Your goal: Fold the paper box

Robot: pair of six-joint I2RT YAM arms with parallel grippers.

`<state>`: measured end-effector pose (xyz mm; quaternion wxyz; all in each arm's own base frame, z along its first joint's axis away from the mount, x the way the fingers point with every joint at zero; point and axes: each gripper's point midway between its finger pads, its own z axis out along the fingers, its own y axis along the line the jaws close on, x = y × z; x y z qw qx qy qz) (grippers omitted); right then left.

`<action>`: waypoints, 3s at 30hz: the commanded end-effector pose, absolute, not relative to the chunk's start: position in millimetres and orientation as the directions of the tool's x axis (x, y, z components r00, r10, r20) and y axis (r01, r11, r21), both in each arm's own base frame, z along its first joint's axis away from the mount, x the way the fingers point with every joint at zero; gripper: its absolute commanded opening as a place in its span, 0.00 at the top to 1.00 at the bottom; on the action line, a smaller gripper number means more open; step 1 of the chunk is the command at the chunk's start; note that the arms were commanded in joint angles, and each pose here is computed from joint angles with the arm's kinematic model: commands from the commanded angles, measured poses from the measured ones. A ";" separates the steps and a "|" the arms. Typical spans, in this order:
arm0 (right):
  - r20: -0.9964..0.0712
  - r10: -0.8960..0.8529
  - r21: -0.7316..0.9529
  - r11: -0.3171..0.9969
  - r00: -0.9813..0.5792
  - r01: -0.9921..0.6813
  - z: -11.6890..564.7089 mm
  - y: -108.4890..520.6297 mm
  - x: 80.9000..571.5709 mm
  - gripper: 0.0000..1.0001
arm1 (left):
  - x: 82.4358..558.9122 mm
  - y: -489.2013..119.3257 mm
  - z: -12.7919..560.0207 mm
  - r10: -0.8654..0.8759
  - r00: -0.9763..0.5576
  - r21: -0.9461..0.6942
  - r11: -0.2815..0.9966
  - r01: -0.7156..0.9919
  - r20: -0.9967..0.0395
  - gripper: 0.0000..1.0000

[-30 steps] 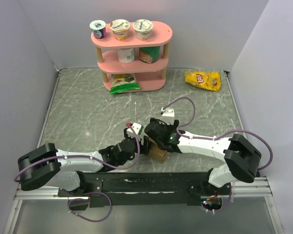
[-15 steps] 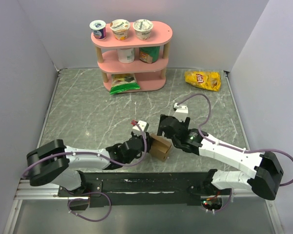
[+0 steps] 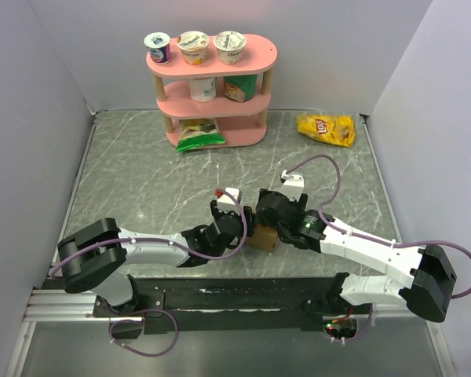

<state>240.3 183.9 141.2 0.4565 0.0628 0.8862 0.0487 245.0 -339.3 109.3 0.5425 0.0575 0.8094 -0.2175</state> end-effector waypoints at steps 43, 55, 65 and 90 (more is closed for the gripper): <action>-0.817 0.191 0.211 0.977 -0.544 0.028 155.7 184.8 235.8 0.09 | 137.1 -303.5 100.9 0.128 -0.491 -0.324 0.605 0.727 -0.862 0.04; -0.781 0.170 0.200 0.980 -0.600 0.017 147.2 180.1 205.0 0.08 | 125.9 -305.5 138.3 0.072 -0.498 -0.402 0.495 0.770 -0.864 0.04; -0.751 0.160 0.309 0.943 -0.641 -0.126 157.9 169.1 165.5 0.08 | 155.4 -288.7 180.0 -0.143 -0.620 -0.603 0.475 0.641 -0.772 0.04; -0.679 0.253 0.246 0.963 -0.690 0.112 118.8 156.1 123.6 0.11 | 152.1 -300.6 139.0 -0.151 -0.767 -0.736 0.445 0.511 -0.624 0.12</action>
